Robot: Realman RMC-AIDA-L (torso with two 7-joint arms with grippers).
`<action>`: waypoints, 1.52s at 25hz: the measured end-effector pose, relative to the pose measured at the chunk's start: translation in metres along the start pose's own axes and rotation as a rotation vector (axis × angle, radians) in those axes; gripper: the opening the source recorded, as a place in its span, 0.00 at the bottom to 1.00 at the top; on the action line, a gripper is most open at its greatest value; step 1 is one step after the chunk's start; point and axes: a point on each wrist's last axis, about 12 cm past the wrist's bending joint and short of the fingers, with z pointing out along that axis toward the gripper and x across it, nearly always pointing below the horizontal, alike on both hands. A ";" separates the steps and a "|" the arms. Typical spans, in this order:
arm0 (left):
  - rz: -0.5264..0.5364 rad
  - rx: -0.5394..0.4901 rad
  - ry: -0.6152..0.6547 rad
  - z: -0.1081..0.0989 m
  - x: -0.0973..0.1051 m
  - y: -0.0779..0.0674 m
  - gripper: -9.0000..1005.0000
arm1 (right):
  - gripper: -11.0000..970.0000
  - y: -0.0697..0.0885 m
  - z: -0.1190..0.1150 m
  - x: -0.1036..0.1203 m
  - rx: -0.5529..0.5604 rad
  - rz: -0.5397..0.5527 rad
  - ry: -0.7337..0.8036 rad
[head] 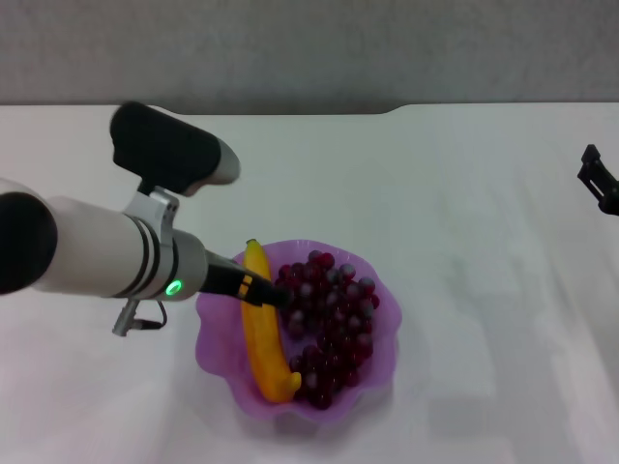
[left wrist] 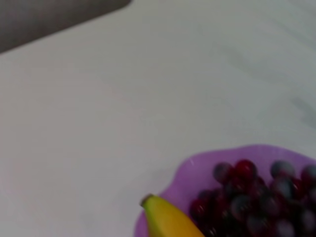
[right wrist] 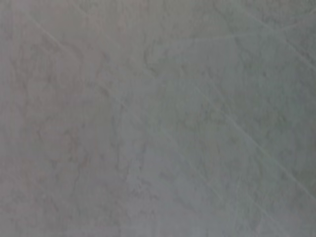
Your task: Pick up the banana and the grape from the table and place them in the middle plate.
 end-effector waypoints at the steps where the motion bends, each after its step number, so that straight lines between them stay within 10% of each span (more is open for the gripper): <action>1: -0.005 -0.006 -0.010 -0.001 -0.001 0.001 0.69 | 0.89 0.000 0.000 0.000 0.000 0.000 0.000; 8: -0.016 -0.033 -0.135 -0.005 -0.014 0.007 0.90 | 0.89 -0.002 0.000 -0.001 0.006 -0.001 -0.008; 38: -0.135 -0.361 -0.876 0.021 0.027 0.089 0.89 | 0.89 -0.009 0.002 -0.011 0.057 0.024 -0.076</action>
